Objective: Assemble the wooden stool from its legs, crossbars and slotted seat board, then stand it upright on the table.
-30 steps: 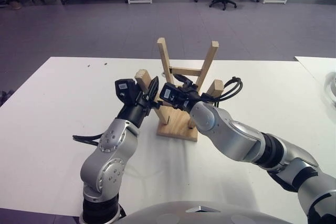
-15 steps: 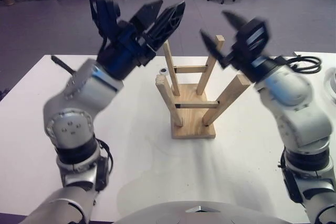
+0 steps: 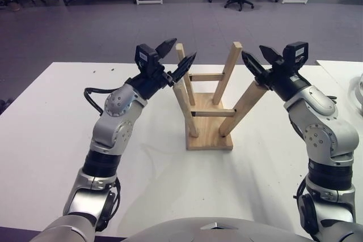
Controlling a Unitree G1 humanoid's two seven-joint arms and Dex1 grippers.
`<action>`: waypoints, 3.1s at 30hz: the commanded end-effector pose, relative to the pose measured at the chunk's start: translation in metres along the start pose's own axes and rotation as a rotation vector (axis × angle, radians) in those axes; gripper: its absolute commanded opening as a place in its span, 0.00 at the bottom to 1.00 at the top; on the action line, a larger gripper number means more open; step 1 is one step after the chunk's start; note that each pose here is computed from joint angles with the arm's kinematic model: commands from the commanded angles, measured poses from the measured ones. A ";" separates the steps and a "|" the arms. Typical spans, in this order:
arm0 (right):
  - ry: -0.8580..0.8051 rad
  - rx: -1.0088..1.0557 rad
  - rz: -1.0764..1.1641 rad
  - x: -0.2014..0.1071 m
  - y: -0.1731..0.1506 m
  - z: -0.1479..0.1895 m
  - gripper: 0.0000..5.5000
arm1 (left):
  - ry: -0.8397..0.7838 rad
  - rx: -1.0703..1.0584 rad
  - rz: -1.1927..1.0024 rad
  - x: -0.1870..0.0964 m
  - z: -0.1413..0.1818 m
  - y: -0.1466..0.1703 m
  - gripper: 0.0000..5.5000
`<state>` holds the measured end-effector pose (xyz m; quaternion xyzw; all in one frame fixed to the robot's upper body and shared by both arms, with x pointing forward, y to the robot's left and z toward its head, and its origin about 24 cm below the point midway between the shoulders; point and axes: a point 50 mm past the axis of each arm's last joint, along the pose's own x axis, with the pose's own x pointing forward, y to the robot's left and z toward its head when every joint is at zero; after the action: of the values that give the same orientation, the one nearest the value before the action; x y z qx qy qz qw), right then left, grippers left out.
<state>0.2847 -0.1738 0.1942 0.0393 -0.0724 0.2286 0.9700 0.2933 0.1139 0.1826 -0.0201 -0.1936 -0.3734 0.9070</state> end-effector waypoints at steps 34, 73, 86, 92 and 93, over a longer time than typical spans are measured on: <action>0.321 0.451 0.661 -0.048 0.075 -0.123 0.56 | 0.550 -0.143 0.252 -0.143 -0.055 0.083 0.63; 0.489 -0.013 0.131 -0.096 0.012 -0.177 0.56 | 0.979 -0.005 0.043 -0.177 -0.104 -0.048 0.63; 0.434 0.073 0.424 -0.091 0.051 -0.059 0.56 | 0.623 -0.095 -0.301 -0.116 -0.003 -0.061 0.63; 0.440 0.044 0.434 -0.095 0.045 -0.039 0.56 | 0.592 -0.116 -0.330 -0.118 0.019 -0.048 0.63; 0.461 0.039 0.431 -0.096 0.045 -0.043 0.56 | 0.637 -0.121 -0.335 -0.124 0.013 -0.050 0.63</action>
<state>0.1958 -0.2167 0.1260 -0.0483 0.1915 0.2719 0.9418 0.1914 0.1965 0.1362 0.1052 0.1545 -0.3777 0.9069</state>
